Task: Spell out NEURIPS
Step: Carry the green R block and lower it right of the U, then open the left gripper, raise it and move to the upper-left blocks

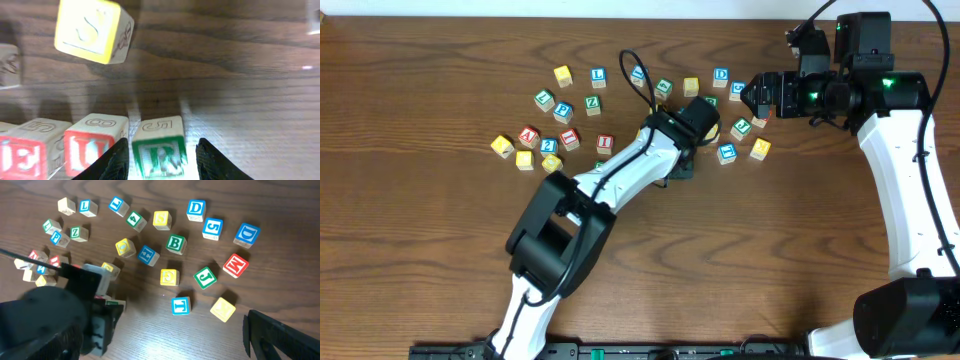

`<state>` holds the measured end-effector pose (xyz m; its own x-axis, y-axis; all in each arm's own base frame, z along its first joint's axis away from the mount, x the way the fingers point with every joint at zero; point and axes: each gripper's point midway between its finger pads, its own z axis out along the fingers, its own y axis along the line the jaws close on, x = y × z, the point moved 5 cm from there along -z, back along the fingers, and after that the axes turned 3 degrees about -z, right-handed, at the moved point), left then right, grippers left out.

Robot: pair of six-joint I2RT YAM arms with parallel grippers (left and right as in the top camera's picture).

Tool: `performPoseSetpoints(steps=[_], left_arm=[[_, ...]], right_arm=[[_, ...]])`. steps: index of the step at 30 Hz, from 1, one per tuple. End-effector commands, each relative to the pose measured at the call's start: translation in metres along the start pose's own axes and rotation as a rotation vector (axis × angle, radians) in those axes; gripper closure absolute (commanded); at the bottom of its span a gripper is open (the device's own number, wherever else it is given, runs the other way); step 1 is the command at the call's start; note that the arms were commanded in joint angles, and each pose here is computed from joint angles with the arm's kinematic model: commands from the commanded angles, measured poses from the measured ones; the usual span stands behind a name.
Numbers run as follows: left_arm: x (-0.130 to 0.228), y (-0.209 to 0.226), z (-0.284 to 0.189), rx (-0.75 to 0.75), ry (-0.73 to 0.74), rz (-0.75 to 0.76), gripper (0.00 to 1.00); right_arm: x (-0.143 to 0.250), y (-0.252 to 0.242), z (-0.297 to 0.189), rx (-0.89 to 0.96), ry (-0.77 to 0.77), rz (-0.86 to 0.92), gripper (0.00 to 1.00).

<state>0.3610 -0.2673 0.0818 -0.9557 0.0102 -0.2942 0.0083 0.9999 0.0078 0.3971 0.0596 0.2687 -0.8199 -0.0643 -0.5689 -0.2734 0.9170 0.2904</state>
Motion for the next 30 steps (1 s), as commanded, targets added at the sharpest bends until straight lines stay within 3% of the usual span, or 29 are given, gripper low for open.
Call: performPoseSetpoints(steps=[1, 10, 15, 30], left_arm=[[-0.012, 0.003, -0.037, 0.045, -0.072, 0.04, 0.57], [-0.026, 0.008, -0.082, 0.102, -0.162, 0.08, 0.57], [-0.036, 0.017, -0.099, 0.212, -0.137, 0.111, 0.57], [-0.086, 0.11, -0.102, 0.16, -0.148, -0.014, 0.57]], right_arm=[[-0.004, -0.002, -0.004, 0.006, -0.014, -0.011, 0.01], [-0.004, -0.002, -0.004, 0.006, -0.015, -0.011, 0.01], [-0.004, -0.002, -0.004, 0.006, -0.015, -0.011, 0.01], [-0.004, -0.002, -0.004, 0.006, -0.015, -0.011, 0.01]])
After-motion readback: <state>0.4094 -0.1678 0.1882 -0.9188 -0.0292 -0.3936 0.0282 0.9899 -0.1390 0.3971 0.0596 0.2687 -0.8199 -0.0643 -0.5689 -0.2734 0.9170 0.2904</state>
